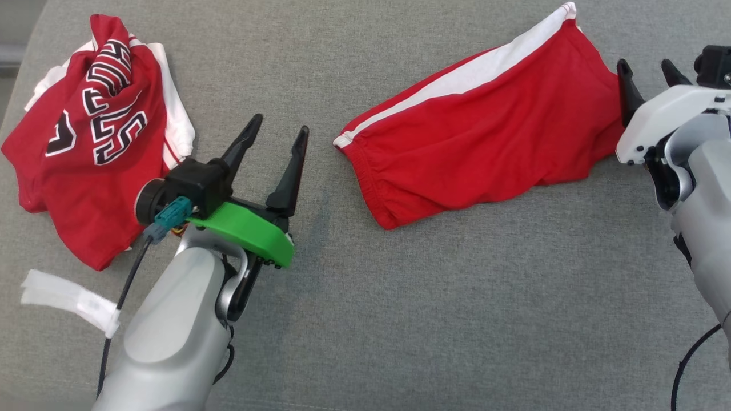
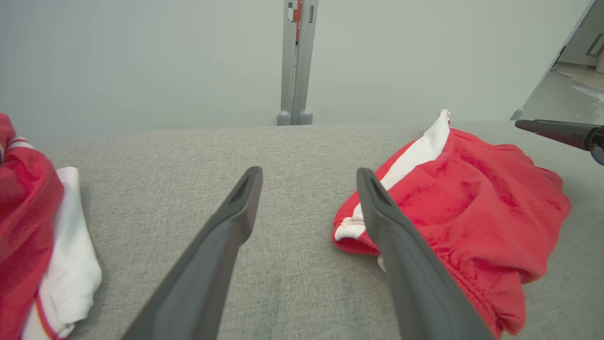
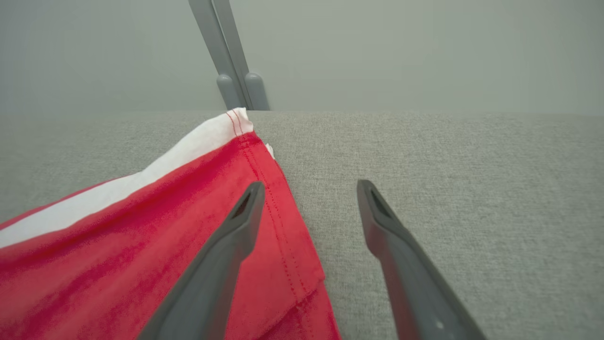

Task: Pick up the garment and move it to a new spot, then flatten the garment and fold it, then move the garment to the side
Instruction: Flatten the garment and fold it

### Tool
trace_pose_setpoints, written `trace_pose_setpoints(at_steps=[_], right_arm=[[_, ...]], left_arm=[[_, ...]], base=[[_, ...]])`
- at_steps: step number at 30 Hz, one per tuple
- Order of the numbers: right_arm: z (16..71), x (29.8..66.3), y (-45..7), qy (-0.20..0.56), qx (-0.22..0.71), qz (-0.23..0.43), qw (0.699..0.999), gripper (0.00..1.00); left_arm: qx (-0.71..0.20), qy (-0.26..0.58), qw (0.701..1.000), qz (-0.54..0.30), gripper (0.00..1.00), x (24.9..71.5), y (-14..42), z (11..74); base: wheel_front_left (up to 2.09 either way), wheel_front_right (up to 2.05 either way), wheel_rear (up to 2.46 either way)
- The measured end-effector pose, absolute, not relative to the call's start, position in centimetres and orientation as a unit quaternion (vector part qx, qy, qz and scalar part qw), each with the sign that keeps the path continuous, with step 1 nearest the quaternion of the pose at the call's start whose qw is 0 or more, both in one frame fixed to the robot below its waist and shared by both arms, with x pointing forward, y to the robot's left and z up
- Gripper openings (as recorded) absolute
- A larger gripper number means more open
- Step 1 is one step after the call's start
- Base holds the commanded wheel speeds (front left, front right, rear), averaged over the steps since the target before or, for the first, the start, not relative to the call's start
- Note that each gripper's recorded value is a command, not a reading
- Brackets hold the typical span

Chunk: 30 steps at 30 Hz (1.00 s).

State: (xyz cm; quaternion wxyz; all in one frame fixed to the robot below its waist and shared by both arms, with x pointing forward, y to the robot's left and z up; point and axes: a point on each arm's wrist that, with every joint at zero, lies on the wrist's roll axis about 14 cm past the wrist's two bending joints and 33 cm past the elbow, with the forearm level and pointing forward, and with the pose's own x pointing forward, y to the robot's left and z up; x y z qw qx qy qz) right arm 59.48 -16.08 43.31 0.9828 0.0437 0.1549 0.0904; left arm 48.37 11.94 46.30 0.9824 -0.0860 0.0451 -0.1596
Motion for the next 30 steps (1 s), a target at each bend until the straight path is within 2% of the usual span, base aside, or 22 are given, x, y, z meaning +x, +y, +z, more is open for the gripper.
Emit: trace_pose_setpoints(at_steps=[11,17,18,19,20,30], right_arm=[[38.9,56.5,-16.3,0.234,0.035,0.093,0.967,1.0],[38.1,56.4,-15.8,0.249,0.045,0.094,0.963,1.0],[37.9,56.3,-15.6,0.254,0.047,0.095,0.961,0.35],[37.9,56.3,-15.4,0.256,0.048,0.097,0.961,0.12],[37.9,56.3,-15.2,0.257,0.048,0.099,0.96,0.0],[39.2,54.3,-16.1,0.233,0.08,0.087,0.965,0.0]], left_arm=[[-0.077,-0.019,0.997,-0.026,1.0,45.8,19.0,48.8],[-0.075,-0.017,0.997,-0.003,1.0,44.2,20.2,48.3],[-0.073,-0.014,0.997,-0.003,1.0,44.0,20.2,48.2],[-0.072,-0.013,0.997,0.0,1.0,43.8,20.3,48.1],[-0.072,-0.012,0.997,0.001,1.0,43.6,20.4,48.0],[-0.065,-0.011,0.998,-0.001,1.0,42.1,20.0,48.2]], base=[[0.0,0.0,0.0],[0.0,0.0,0.0],[0.0,0.0,0.0],[0.0,0.0,0.0],[0.0,0.0,0.0],[0.0,0.0,0.0]])
